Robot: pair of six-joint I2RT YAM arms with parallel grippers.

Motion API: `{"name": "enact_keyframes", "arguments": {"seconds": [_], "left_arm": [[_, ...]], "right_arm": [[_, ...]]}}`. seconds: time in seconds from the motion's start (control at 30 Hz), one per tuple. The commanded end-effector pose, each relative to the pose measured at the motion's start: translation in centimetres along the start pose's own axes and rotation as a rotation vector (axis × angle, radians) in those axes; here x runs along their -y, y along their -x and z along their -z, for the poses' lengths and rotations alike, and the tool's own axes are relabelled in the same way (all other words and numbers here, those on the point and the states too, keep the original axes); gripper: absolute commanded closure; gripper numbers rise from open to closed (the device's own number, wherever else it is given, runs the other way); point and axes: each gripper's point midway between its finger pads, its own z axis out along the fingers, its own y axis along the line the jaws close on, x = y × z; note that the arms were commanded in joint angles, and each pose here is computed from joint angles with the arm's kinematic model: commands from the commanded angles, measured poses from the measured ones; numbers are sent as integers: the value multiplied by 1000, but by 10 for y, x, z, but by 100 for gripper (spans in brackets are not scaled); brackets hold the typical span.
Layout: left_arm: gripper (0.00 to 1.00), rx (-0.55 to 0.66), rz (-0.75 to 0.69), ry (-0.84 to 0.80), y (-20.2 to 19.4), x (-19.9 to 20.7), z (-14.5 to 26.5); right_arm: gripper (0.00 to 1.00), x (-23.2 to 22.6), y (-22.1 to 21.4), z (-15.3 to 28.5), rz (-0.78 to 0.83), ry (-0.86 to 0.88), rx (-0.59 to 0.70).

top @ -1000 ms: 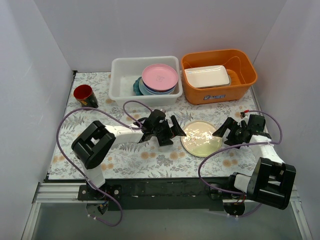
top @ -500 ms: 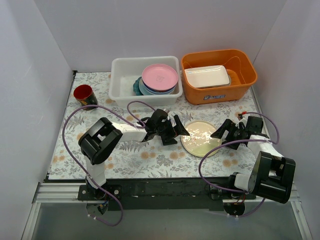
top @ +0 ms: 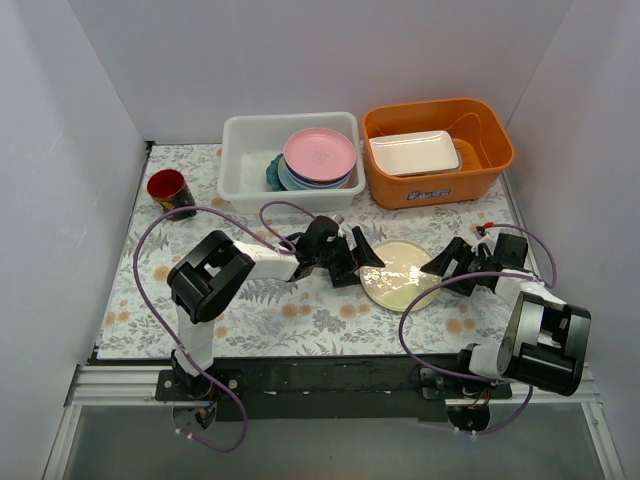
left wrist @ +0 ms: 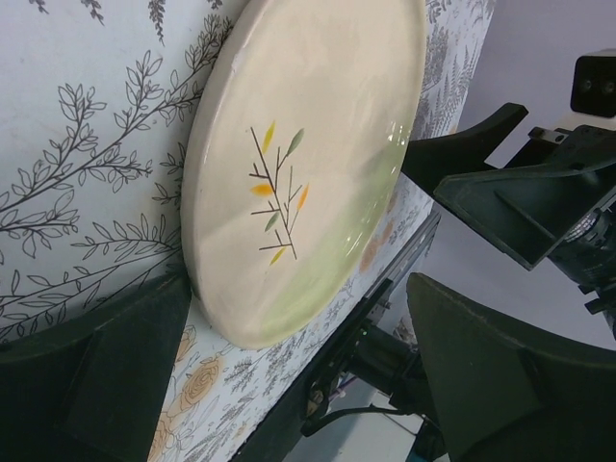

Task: Place the plates into the plastic bin on the countertop
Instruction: Pick up the plate at the center of the board.

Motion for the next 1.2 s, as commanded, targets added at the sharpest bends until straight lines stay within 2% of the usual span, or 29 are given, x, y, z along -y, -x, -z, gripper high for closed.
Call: {"name": "enact_keyframes", "arguments": {"seconds": [0.0, 0.13, 0.4, 0.73, 0.93, 1.03, 1.13, 1.17], "left_arm": [[6, -18, 17, 50, -18, -29, -16], [9, -19, 10, -5, -26, -20, -19], [16, 53, 34, -77, -23, -18, -8], [46, 56, 61, -78, -27, -25, -22], [57, 48, 66, -56, -29, -33, -29], [69, 46, 72, -52, -30, -37, -30], [100, 43, 79, -38, -31, -40, -31], [100, 42, 78, -40, -31, -38, -32]], "right_arm": [[12, 1, -22, -5, -25, 34, -81], [12, -1, -21, -4, -19, 37, -74], [12, -2, -20, -4, -12, 41, -80], [12, -3, -21, -3, -3, 53, -89], [12, -4, -22, -3, -2, 59, -96], [12, -4, -22, -3, -3, 61, -99], [12, -5, -22, -3, -1, 65, -99], [12, -5, -23, -3, -2, 63, -100]]}}
